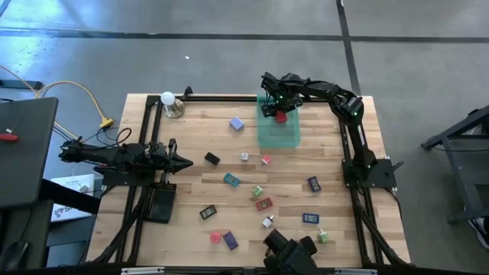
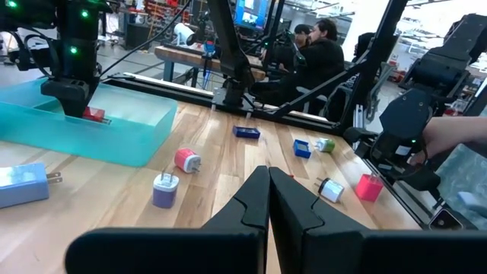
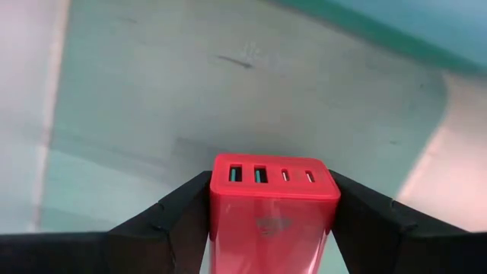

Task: Pick & Place Office items
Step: Put the red charger adapter into the green bin, then put the top blue digital timer into the black bin

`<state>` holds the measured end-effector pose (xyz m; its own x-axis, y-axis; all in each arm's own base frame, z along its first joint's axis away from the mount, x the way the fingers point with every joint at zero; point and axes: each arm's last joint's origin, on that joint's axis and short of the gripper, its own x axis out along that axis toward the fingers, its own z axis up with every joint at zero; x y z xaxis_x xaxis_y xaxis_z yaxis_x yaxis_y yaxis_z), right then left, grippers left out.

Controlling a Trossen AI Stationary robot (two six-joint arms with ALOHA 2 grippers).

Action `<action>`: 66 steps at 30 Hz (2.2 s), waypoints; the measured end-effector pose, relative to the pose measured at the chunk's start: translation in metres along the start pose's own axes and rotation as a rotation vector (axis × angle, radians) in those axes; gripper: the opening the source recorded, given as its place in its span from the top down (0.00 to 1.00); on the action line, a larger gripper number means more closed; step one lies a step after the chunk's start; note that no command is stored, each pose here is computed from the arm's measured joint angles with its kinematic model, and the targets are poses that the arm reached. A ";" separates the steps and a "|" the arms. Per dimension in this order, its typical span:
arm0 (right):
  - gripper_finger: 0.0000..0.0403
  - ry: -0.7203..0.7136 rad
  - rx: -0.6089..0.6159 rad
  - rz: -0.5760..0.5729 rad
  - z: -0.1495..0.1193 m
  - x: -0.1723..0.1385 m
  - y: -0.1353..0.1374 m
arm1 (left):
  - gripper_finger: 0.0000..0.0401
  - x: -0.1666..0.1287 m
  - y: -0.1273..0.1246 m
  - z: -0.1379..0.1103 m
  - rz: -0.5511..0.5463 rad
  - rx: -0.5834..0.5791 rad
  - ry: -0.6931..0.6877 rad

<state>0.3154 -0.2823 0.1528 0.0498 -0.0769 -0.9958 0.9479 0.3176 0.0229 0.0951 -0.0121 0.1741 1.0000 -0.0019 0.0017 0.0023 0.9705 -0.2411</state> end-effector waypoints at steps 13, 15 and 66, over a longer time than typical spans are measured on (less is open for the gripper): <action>0.43 0.018 -0.079 -0.005 -0.002 -0.001 0.000 | 1.00 0.000 0.000 0.000 0.000 0.000 0.000; 0.43 0.017 -0.080 -0.005 -0.002 -0.001 0.000 | 1.00 0.000 0.000 0.000 -0.001 0.000 0.000; 0.01 -0.091 -0.467 0.176 -0.158 -0.213 0.013 | 1.00 0.000 0.000 0.000 -0.001 0.000 0.004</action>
<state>0.2674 -0.1130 0.3510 0.2434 -0.0596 -0.9681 0.6820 0.7202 0.1272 0.0950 -0.0121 0.1738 1.0000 -0.0035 -0.0024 0.0028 0.9706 -0.2407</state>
